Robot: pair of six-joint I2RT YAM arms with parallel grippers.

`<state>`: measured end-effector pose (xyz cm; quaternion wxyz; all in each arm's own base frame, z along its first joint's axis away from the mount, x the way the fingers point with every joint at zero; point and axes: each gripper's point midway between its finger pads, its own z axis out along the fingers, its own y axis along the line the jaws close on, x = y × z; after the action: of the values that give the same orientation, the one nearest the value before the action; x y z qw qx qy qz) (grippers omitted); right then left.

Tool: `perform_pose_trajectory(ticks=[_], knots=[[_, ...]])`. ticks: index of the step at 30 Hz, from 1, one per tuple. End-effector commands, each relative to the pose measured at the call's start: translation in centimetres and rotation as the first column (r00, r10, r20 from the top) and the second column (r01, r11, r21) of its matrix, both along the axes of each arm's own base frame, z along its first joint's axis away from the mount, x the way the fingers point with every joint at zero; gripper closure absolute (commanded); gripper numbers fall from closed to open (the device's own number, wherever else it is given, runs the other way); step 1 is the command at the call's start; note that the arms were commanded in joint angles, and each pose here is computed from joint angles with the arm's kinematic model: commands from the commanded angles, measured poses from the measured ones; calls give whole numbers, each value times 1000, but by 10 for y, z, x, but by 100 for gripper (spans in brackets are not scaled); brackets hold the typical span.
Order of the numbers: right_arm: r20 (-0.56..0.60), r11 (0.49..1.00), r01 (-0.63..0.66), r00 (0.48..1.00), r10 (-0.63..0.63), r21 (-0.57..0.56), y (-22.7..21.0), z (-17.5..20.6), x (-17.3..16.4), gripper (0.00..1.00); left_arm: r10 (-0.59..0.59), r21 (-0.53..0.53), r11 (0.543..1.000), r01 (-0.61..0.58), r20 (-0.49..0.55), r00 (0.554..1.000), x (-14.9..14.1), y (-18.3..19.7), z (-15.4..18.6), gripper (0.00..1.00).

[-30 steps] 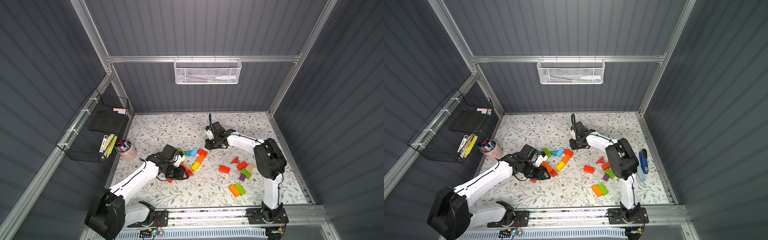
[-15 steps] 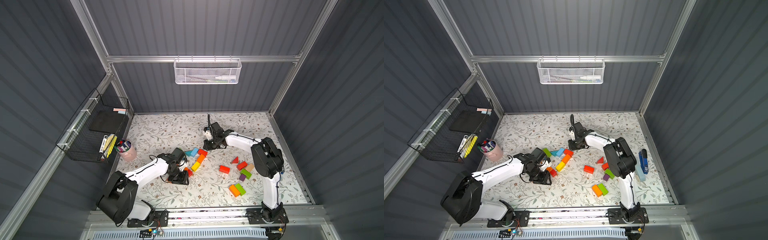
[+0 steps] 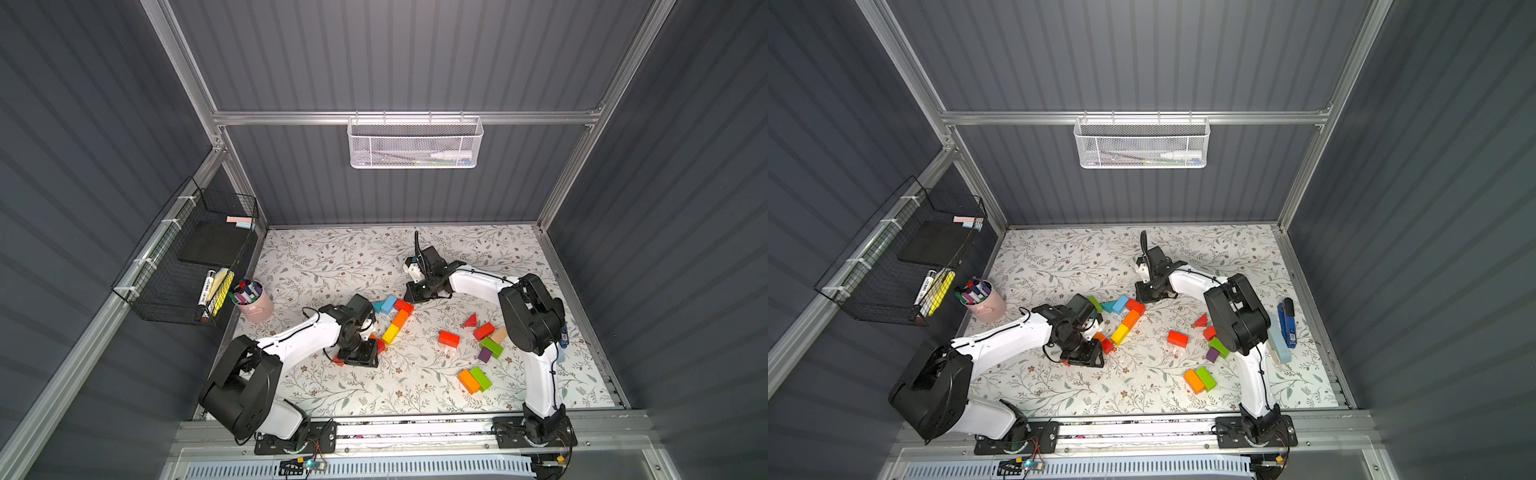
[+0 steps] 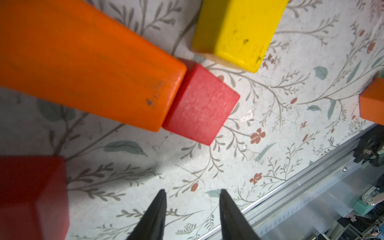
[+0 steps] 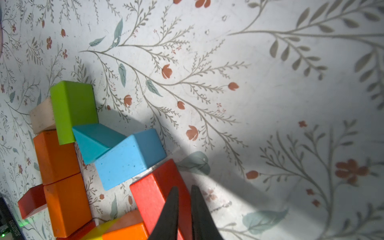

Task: Assemble a heart with building blocks
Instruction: Adjust the building block at the center of the board.

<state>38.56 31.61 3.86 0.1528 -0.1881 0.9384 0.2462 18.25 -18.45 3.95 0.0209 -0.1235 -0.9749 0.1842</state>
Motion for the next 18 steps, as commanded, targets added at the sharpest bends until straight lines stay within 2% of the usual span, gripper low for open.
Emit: perform_pose_trajectory(ticks=[1,18], knots=[[-27,1000,-8,1000,9,16,2,-3,-7,84,2,8,1000,-2,15,1000,6,-2,3,57],[-34,1000,1,999,-1,20,3,0,-13,86,6,-1,1000,-6,18,1000,7,-4,3,58]])
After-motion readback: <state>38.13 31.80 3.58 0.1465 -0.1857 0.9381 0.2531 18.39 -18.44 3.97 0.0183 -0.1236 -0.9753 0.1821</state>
